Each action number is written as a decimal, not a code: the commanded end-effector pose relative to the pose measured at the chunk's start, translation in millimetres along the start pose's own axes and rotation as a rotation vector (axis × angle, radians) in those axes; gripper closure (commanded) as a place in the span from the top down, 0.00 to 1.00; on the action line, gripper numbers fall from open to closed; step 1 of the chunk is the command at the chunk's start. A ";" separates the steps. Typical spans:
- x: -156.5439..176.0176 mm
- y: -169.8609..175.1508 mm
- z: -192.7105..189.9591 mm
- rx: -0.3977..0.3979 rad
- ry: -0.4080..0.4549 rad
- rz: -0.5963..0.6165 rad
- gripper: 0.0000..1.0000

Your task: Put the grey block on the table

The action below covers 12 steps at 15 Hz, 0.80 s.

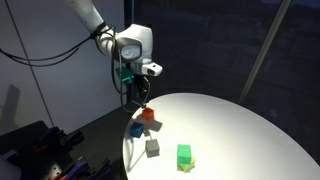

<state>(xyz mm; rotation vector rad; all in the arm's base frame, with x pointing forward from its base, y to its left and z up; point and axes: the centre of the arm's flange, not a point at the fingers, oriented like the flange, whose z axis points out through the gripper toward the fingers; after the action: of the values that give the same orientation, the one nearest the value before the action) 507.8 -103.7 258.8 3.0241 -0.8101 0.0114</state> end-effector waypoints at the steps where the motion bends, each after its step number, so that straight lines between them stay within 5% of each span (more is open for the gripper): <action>1: -23.6 -18.9 -24.7 -0.017 0.001 -0.081 1.00; 12: -91.3 -87.1 -54.3 -0.028 0.024 -0.279 1.00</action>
<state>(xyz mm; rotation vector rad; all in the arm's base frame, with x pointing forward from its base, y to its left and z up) 489.3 -0.9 296.3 3.0807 -0.4125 0.0294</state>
